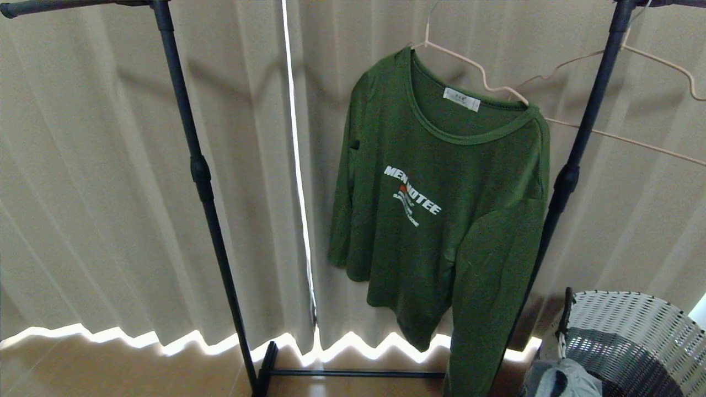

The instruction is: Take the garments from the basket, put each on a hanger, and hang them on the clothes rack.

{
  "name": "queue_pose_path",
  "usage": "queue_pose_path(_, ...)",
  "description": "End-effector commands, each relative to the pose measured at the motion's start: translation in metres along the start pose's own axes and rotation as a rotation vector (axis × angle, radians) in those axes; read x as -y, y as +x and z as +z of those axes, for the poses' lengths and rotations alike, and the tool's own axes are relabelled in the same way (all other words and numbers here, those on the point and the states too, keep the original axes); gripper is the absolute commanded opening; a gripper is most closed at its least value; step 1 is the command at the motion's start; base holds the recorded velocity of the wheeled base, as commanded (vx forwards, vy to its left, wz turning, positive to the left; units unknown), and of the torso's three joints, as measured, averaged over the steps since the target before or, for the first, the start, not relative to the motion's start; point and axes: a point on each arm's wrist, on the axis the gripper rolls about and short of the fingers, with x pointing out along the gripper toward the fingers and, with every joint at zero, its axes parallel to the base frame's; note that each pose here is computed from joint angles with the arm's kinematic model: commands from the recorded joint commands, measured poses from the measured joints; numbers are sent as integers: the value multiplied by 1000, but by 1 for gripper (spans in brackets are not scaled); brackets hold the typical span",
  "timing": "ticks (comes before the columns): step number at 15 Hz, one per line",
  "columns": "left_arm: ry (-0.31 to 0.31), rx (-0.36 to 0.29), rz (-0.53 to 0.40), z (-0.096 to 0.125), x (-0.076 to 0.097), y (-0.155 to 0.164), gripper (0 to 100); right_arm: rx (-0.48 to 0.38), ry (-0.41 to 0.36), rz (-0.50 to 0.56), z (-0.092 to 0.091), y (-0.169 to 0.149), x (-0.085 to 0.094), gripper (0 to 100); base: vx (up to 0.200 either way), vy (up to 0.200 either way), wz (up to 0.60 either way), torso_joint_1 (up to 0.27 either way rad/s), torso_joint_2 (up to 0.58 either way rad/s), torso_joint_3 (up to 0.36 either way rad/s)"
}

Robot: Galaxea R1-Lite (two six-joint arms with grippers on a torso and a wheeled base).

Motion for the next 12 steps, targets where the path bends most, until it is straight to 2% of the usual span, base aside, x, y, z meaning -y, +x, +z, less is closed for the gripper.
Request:
queue_pose_path(1,11,0,0,0,0,0,100,-3,-36,21,1,-1,0,100,0,0,0,0,0,0)
queue_pose_path(3,11,1,-2,0,0,0,100,-25,-56,44,16,-4,0,100,0,0,0,0,0,0)
queue_pose_path(4,9,1,-3,0,0,0,100,-83,-59,78,42,-4,3,100,0,0,0,0,0,0)
queue_pose_path(5,9,-1,-5,0,0,0,100,-97,-58,87,46,-3,3,100,0,0,0,0,0,0)
queue_pose_path(6,9,1,-5,0,0,0,100,-243,-52,141,80,18,7,100,0,0,0,0,0,0)
queue_pose_path(7,8,-1,-2,0,0,0,100,-343,-48,139,90,39,8,100,0,0,0,0,0,0)
queue_pose_path(8,6,-1,-2,0,0,0,100,-395,-46,132,92,49,9,100,0,0,0,0,0,0)
queue_pose_path(9,5,0,2,0,0,0,100,-573,-83,114,90,83,11,100,0,0,0,0,0,0)
queue_pose_path(12,5,0,2,0,0,0,100,-835,-234,135,69,127,12,100,0,0,0,0,0,0)
